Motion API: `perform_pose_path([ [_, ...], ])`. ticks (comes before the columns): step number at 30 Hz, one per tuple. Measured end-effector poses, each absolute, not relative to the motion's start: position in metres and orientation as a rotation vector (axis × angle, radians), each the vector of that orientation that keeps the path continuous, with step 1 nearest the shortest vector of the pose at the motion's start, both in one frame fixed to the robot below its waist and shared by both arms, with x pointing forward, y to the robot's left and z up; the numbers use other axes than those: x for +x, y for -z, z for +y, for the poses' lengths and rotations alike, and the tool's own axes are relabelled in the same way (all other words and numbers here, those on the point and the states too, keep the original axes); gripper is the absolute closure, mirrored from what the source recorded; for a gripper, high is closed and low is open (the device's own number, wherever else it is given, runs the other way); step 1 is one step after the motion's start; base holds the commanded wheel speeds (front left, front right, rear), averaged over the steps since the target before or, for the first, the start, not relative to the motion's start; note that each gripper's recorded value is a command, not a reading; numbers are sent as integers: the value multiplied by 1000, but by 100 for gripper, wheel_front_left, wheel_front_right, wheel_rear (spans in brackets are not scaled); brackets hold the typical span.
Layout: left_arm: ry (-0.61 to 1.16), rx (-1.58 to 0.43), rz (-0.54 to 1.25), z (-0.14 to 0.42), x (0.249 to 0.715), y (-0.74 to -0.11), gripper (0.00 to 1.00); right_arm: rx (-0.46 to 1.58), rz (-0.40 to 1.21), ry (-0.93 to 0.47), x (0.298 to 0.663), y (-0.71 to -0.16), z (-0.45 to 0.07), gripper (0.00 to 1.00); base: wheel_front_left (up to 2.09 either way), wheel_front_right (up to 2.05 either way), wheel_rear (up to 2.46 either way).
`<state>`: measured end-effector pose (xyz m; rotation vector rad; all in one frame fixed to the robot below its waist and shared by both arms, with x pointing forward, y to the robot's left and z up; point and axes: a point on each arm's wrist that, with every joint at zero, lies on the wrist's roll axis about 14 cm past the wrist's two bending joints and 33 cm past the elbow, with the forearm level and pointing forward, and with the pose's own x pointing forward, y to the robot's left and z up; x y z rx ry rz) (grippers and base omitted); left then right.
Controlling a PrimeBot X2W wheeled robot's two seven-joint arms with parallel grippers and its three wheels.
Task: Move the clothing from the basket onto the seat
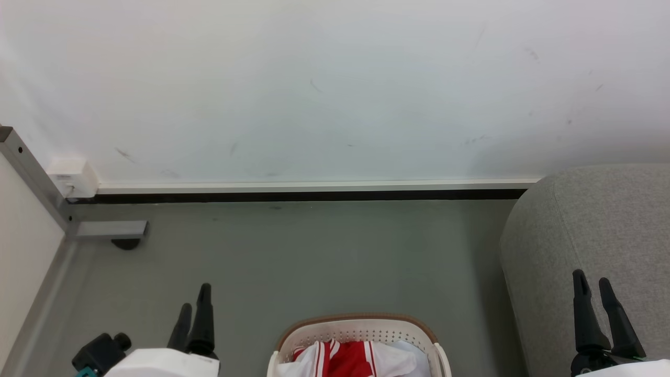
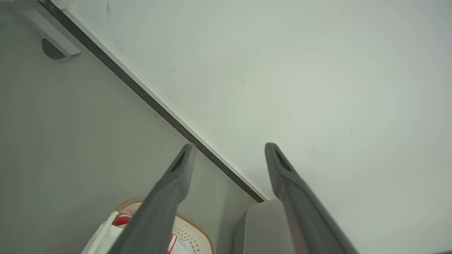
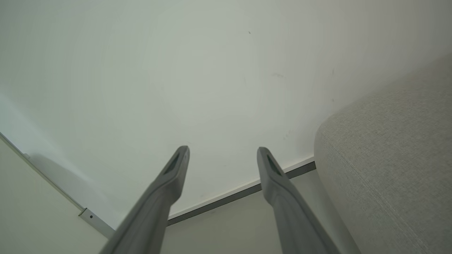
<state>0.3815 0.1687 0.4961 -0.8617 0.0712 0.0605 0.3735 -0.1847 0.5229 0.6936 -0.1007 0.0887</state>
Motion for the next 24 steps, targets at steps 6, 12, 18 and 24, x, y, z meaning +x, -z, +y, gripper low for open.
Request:
perform_pose_path([
  [6,-60,-767,68,168,380,-495,0,606,-103,-98,373,-522,-181,0,0,0,0],
  [12,-64,-681,60,169,380,-495,0,522,-104,-106,373,-522,-178,0,0,0,0],
  [18,-70,-601,46,170,380,-495,0,453,-100,-104,373,-519,-177,0,0,0,0],
  [24,-71,-510,38,172,379,-494,0,381,-99,-97,371,-517,-179,0,0,0,0],
])
